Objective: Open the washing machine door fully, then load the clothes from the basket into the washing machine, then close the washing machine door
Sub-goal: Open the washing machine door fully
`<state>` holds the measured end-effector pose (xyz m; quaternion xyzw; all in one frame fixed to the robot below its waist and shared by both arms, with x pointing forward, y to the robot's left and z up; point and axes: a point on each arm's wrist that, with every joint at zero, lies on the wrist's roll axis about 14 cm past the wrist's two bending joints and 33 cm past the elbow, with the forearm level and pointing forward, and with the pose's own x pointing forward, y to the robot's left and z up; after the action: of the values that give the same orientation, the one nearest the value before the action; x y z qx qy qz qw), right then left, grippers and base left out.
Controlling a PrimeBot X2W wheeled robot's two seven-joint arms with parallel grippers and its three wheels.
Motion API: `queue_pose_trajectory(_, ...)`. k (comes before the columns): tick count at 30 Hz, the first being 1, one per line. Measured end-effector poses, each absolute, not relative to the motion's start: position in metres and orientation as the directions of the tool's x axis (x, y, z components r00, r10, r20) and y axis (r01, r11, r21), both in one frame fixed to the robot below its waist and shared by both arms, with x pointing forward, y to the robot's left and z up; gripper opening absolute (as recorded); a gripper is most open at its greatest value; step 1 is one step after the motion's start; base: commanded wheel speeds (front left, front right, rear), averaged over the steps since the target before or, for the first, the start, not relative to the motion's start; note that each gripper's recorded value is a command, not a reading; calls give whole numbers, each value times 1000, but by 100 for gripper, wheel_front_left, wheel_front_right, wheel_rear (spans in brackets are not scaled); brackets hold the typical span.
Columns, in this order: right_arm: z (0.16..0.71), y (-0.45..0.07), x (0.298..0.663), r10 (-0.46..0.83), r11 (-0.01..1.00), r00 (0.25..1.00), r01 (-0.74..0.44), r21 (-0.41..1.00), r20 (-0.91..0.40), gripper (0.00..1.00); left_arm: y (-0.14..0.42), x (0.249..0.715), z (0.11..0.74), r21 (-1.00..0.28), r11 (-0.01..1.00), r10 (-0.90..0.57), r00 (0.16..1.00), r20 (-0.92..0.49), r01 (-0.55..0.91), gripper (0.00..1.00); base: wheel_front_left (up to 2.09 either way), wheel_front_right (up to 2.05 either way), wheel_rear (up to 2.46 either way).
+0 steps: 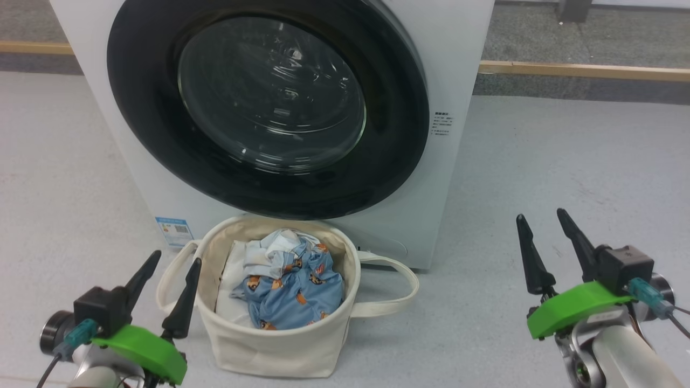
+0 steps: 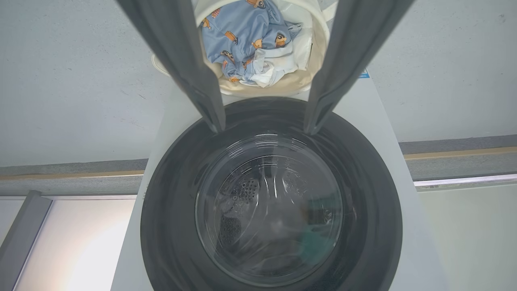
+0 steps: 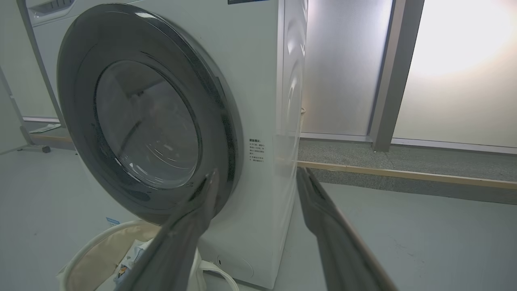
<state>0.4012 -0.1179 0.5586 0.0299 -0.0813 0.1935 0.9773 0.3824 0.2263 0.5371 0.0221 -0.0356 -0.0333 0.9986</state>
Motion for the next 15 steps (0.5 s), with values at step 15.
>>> queue_pose_trajectory(15, 557, -124, 399, 353, 930, 921, -365, 43, 167, 100, 228, 383, 537, 47, 997, -63, 996, 67, 60, 100, 23, 23, -46)
